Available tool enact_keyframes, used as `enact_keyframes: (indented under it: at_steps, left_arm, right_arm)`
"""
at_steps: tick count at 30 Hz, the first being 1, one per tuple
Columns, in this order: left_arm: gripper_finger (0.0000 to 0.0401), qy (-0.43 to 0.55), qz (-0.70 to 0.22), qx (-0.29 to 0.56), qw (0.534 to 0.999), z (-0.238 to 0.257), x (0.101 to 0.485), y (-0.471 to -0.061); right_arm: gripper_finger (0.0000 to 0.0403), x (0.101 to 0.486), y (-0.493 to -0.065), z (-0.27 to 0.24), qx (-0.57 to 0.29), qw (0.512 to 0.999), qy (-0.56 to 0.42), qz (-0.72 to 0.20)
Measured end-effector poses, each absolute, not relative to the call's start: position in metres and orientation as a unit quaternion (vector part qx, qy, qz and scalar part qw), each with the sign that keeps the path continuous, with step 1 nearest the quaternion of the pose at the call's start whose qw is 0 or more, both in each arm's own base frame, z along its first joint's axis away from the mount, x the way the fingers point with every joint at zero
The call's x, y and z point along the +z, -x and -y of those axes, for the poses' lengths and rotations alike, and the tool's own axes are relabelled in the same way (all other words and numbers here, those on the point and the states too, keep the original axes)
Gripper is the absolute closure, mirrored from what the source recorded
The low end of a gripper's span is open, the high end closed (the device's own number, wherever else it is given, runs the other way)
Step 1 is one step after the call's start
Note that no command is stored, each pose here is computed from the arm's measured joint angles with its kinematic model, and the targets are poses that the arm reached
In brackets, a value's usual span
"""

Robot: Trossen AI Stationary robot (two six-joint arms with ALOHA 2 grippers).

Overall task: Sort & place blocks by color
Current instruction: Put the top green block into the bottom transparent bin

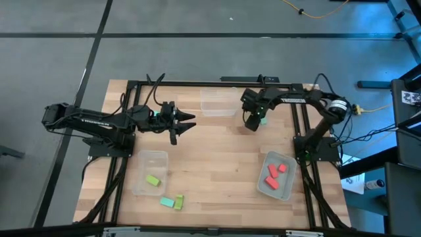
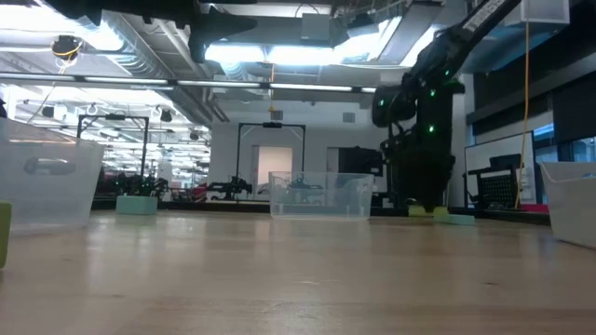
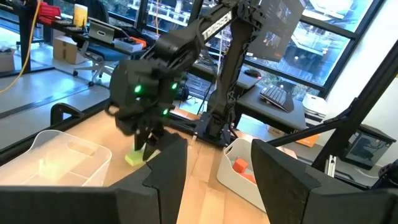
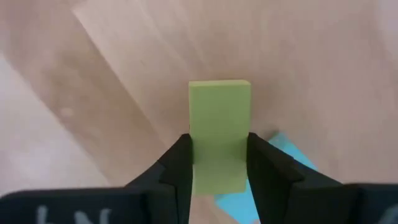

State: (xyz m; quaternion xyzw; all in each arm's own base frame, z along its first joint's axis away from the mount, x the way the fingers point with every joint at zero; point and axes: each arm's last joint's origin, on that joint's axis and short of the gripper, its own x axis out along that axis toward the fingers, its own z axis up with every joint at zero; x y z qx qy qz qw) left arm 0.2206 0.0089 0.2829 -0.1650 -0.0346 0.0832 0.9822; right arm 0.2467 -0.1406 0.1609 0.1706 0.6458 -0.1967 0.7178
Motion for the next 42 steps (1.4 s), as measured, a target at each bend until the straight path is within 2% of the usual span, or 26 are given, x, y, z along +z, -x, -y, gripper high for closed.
enact_keyframes:
  at_steps: [6,12,16,23,29,42]
  left_arm:
    - [0.0229,0.165,0.035,0.083,0.982,-0.009,0.283,-0.221]
    - [0.0229,0.165,0.035,0.083,0.982,-0.009,0.283,-0.221]
    - [0.0229,0.165,0.035,0.083,0.982,-0.009,0.283,-0.221]
    - [0.0229,0.146,0.031,0.079,0.986,-0.009,0.283,-0.221]
    - [0.0229,0.114,0.027,0.062,0.991,-0.007,0.283,-0.221]
    - [0.0229,0.114,0.034,0.061,0.991,-0.007,0.284,-0.221]
  right_arm:
    - [0.0284,0.209,-0.243,0.123,-0.216,0.784,-0.168,-0.558]
    - [0.0284,0.255,-0.249,0.093,-0.201,0.89,-0.196,-0.359]
    - [0.0284,0.267,-0.256,0.065,-0.156,0.931,-0.219,-0.248]
    - [0.0284,0.275,-0.275,0.019,-0.07,0.958,-0.22,-0.171]
    - [0.0284,0.278,-0.279,-0.001,-0.086,0.97,-0.179,-0.143]
    - [0.0284,0.277,-0.279,-0.003,-0.083,0.971,-0.174,-0.145]
